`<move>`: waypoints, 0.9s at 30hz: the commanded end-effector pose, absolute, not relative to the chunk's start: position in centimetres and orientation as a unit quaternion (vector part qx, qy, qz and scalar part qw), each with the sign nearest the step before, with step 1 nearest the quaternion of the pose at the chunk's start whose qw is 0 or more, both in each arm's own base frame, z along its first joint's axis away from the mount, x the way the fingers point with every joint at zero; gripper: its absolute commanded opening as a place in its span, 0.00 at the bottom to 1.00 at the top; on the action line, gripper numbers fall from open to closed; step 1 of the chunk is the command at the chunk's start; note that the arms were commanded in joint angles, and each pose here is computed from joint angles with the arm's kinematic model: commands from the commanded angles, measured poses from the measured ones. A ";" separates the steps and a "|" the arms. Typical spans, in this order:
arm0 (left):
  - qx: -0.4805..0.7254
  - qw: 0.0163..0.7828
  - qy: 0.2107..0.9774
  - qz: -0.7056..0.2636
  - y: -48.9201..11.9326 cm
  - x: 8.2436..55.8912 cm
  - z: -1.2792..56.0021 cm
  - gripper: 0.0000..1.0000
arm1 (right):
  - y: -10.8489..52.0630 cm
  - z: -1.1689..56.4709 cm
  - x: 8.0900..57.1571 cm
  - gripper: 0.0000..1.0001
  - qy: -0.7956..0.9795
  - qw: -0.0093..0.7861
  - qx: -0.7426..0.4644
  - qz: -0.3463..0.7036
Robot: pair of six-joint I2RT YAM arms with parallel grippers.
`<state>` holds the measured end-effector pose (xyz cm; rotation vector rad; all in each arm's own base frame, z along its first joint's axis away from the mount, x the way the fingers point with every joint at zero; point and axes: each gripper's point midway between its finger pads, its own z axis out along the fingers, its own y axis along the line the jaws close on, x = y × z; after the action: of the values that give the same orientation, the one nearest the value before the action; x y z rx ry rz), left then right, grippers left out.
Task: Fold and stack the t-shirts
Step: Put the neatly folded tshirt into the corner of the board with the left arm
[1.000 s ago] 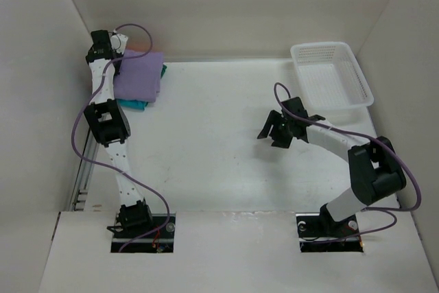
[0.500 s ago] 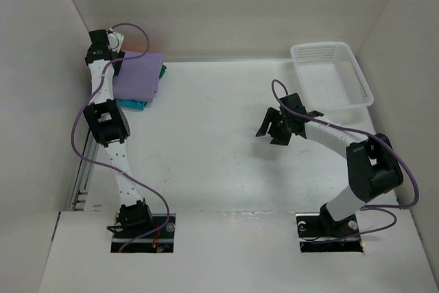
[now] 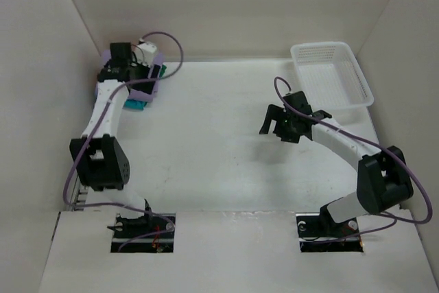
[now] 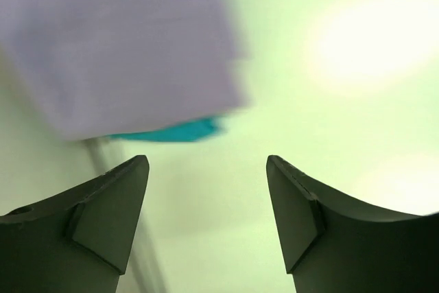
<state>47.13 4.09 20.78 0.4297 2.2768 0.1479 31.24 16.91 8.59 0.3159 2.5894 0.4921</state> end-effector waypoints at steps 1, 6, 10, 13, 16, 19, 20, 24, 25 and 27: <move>0.230 0.356 0.904 -0.051 -3.6 41.8 16.4 0.67 | 15.3 10.8 31.4 1.00 0.945 0.280 0.091 0.145; 0.261 0.306 0.910 -0.104 -7.8 36.2 12.9 0.64 | 13.5 11.3 30.8 1.00 0.945 0.295 0.084 0.114; 0.214 0.306 0.914 -0.159 -7.8 34.8 12.2 0.65 | 12.3 11.2 30.8 1.00 0.943 0.302 0.094 0.102; 0.182 0.317 0.913 -0.182 -6.7 35.1 12.8 0.65 | 12.0 11.0 30.9 1.00 0.943 0.302 0.097 0.100; 0.155 0.329 0.912 -0.191 -5.8 35.4 13.5 0.65 | 12.0 10.9 31.1 1.00 0.943 0.302 0.098 0.100; 0.148 0.335 0.909 -0.198 -5.5 35.2 13.7 0.65 | 12.2 10.8 31.2 1.00 0.944 0.300 0.097 0.100; 0.146 0.334 0.910 -0.199 -5.5 35.0 13.5 0.65 | 12.3 10.8 31.3 1.00 0.944 0.300 0.096 0.100; 0.142 0.333 0.910 -0.202 -5.6 34.5 13.2 0.65 | 12.2 10.6 31.3 1.00 0.945 0.298 0.096 0.098; 0.141 0.333 0.910 -0.202 -5.6 34.5 13.2 0.65 | 12.2 10.7 31.3 1.00 0.944 0.298 0.097 0.098; 0.138 0.336 0.909 -0.202 -5.5 34.6 13.2 0.65 | 12.1 10.7 31.2 1.00 0.944 0.299 0.097 0.099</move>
<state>34.19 -4.89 11.71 0.3793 2.4415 -0.4892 30.63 12.44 10.20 0.2671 2.5355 0.2799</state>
